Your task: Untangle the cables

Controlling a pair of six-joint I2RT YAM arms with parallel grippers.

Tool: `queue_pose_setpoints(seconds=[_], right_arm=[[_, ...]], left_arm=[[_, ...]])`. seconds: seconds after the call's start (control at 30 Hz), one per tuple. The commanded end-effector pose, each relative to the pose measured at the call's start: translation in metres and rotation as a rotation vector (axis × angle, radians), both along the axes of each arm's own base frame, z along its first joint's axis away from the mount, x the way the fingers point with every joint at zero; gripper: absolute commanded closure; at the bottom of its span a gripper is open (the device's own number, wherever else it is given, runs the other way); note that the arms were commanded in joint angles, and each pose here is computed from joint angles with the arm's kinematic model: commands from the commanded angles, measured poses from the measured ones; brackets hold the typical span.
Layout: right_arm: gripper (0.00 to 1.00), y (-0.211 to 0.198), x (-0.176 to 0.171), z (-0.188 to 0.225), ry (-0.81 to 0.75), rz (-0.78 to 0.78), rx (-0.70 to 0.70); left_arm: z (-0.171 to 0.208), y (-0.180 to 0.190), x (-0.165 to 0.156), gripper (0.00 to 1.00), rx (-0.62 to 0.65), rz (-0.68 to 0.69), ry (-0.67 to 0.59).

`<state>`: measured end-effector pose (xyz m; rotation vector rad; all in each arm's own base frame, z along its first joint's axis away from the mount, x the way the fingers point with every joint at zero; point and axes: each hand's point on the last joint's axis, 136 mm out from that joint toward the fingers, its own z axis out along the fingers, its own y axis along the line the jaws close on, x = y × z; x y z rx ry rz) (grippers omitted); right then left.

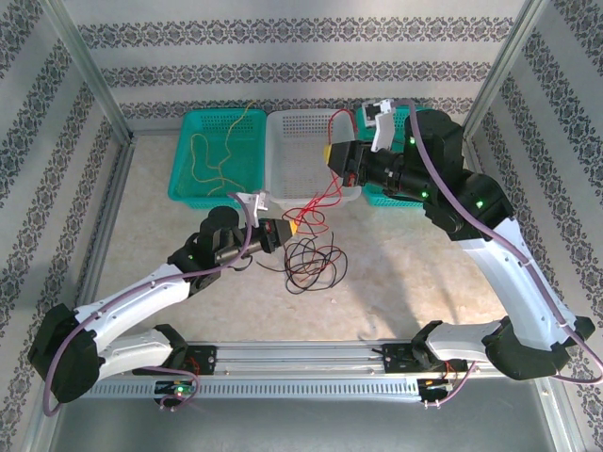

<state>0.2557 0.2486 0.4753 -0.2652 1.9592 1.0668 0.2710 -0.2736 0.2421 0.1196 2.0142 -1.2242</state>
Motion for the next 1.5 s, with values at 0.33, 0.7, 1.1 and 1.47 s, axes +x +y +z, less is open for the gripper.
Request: queue_pose_setpoints(seconds=[0.33, 0.7, 1.1, 1.47], right_arm=[[1.0, -0.029, -0.012, 0.039, -0.069, -0.023, 0.076], [1.0, -0.031, -0.013, 0.03, -0.047, -0.024, 0.073], [1.0, -0.03, -0.02, 0.039, -0.046, 0.003, 0.117], [1.0, -0.027, -0.021, 0.053, -0.061, 0.014, 0.157]], left_arm=[[-0.021, 0.034, -0.004, 0.76, 0.132, 0.112, 0.011], [0.079, 0.046, -0.022, 0.27, 0.137, 0.067, -0.31], [0.086, 0.021, -0.022, 0.23, 0.151, -0.06, -0.355], [0.063, -0.004, -0.025, 0.32, 0.034, -0.159, -0.267]])
